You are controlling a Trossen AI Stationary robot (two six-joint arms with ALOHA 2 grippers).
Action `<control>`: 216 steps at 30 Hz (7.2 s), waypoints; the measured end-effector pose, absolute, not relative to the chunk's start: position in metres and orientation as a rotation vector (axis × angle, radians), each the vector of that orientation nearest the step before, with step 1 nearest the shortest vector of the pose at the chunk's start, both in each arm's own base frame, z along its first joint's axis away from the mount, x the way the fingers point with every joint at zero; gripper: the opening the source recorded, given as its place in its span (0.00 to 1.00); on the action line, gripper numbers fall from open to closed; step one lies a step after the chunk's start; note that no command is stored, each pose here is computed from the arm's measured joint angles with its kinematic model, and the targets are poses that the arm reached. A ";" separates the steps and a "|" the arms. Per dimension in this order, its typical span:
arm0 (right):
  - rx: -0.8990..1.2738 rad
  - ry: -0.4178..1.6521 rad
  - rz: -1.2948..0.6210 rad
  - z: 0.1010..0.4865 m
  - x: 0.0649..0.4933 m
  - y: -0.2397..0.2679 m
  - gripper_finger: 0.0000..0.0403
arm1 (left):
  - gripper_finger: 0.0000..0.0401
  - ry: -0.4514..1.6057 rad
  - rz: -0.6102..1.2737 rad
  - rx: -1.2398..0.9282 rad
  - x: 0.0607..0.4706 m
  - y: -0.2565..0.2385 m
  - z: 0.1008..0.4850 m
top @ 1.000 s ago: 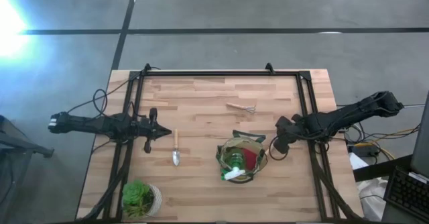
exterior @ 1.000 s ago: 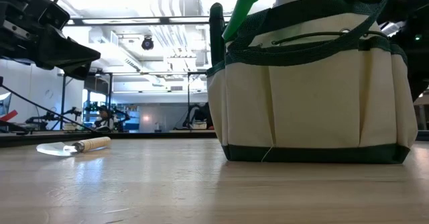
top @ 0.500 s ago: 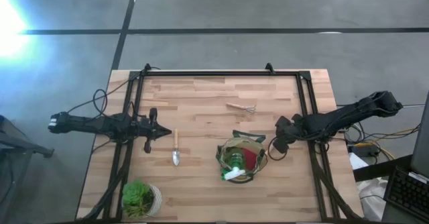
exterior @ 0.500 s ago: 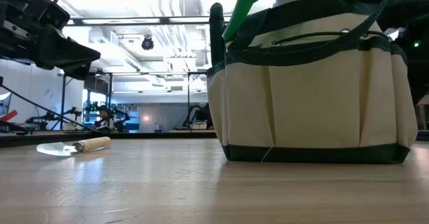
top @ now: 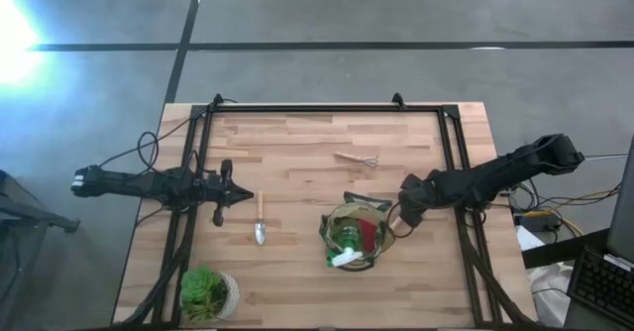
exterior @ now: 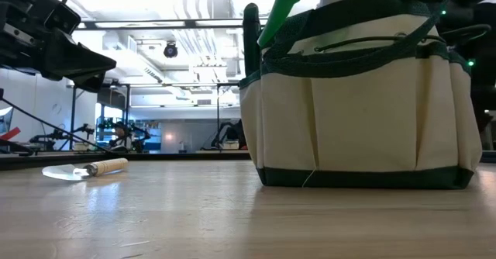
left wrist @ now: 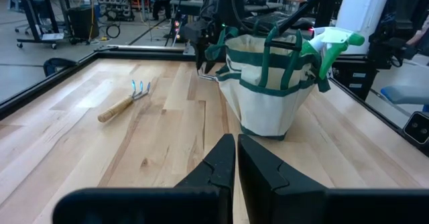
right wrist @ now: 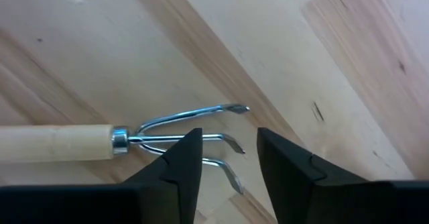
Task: Pick & Place Garden tools in Gardening bag
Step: Put the bottom hand rake into the side pocket of the gardening bag
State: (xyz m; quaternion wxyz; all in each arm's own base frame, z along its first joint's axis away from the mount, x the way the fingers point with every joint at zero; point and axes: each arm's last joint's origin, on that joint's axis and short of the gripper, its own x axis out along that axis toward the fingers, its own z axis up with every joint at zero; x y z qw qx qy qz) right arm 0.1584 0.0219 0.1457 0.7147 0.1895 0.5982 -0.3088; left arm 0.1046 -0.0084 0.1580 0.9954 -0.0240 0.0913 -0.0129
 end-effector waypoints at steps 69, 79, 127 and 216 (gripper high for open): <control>0.333 1.338 -0.628 0.148 0.160 0.021 0.02 | 0.06 0.183 -0.025 -0.048 0.105 -0.008 0.158; 0.269 1.386 -0.626 0.162 0.162 0.021 0.02 | 0.06 0.182 -0.025 -0.048 0.105 -0.008 0.158; -0.007 1.218 -0.484 0.256 0.145 0.047 0.02 | 0.06 0.183 -0.026 -0.048 0.105 -0.008 0.158; -0.735 0.829 -0.457 0.297 0.197 0.199 0.02 | 0.06 0.172 -0.025 -0.049 0.105 -0.008 0.159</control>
